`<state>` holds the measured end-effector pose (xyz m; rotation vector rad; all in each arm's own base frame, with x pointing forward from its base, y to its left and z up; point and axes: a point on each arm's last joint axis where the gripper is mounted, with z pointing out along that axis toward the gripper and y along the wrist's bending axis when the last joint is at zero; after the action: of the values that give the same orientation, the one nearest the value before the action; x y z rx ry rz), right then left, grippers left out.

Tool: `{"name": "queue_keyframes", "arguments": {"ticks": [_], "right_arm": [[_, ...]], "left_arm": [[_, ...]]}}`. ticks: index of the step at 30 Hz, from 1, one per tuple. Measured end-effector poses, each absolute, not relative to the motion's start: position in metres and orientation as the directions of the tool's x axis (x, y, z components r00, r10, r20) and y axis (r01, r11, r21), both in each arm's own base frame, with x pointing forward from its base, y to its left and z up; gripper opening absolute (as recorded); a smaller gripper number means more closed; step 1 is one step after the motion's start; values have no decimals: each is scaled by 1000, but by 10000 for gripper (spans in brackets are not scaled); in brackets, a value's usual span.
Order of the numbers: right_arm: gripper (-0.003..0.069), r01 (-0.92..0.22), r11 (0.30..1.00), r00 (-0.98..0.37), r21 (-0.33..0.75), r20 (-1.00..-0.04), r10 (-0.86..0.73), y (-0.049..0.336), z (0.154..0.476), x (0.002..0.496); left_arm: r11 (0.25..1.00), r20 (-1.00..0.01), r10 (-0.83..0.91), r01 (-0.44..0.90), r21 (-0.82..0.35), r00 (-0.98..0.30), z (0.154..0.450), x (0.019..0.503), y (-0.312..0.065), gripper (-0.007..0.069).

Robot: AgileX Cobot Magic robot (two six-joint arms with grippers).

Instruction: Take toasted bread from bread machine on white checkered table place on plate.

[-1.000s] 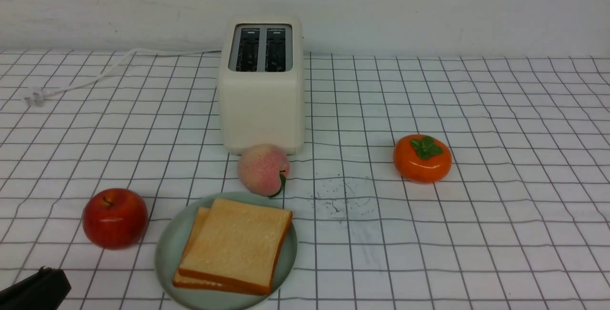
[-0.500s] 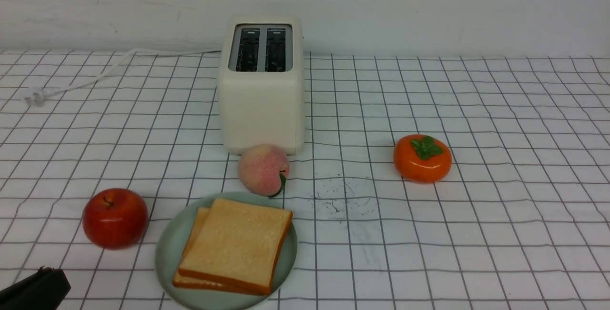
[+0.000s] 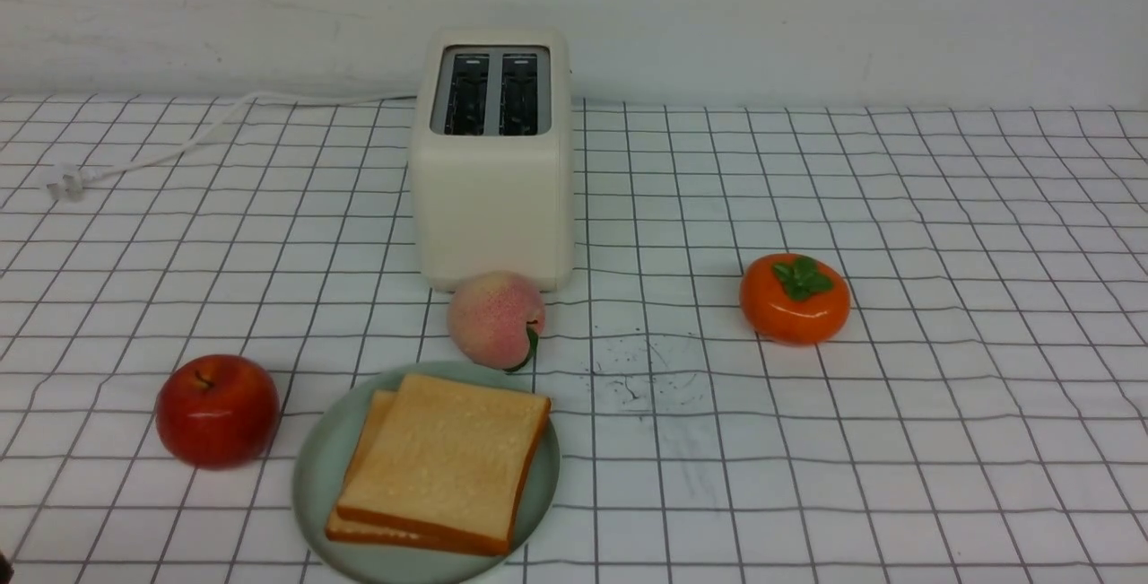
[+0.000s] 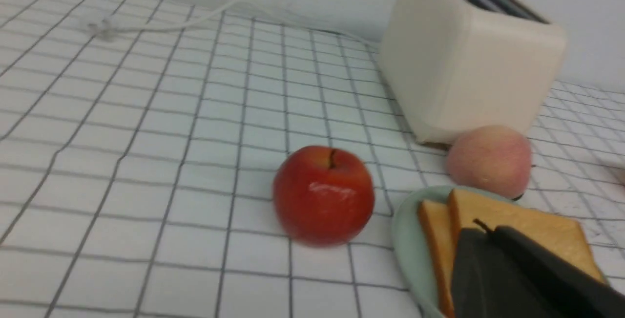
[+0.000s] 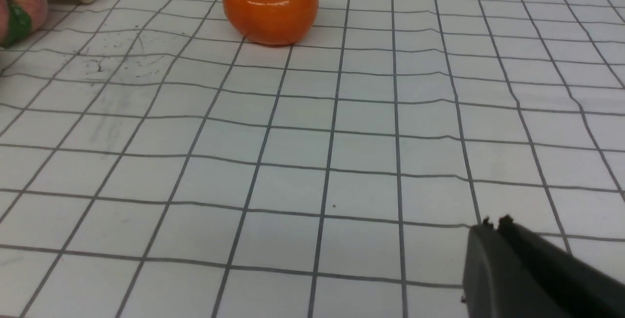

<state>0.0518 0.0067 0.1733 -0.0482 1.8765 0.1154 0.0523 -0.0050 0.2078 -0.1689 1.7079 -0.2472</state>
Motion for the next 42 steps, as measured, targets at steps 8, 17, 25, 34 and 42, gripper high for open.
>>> {"name": "queue_keyframes", "arguments": {"ticks": [8, 17, 25, 34, 42], "right_arm": [[12, -92, 994, -305, 55, -952, 25, 7, 173, 52], [22, -92, 994, -305, 55, -952, 25, 7, 173, 52], [24, -92, 994, -305, 56, -952, 25, 7, 173, 52], [35, -92, 994, -305, 57, -952, 26, 7, 173, 52], [42, -92, 994, -305, 57, -952, 26, 7, 173, 52]], "left_arm": [[944, -892, -328, -63, -325, -311, 169, 52, -3, -13], [942, -891, -331, -65, -328, -311, 169, 52, -3, -13], [942, -891, -331, -65, -328, -310, 169, 52, -3, -13], [942, -891, -331, -65, -328, -310, 169, 52, -3, -13], [943, -891, -331, -65, -327, -310, 169, 52, -3, -9]]}}
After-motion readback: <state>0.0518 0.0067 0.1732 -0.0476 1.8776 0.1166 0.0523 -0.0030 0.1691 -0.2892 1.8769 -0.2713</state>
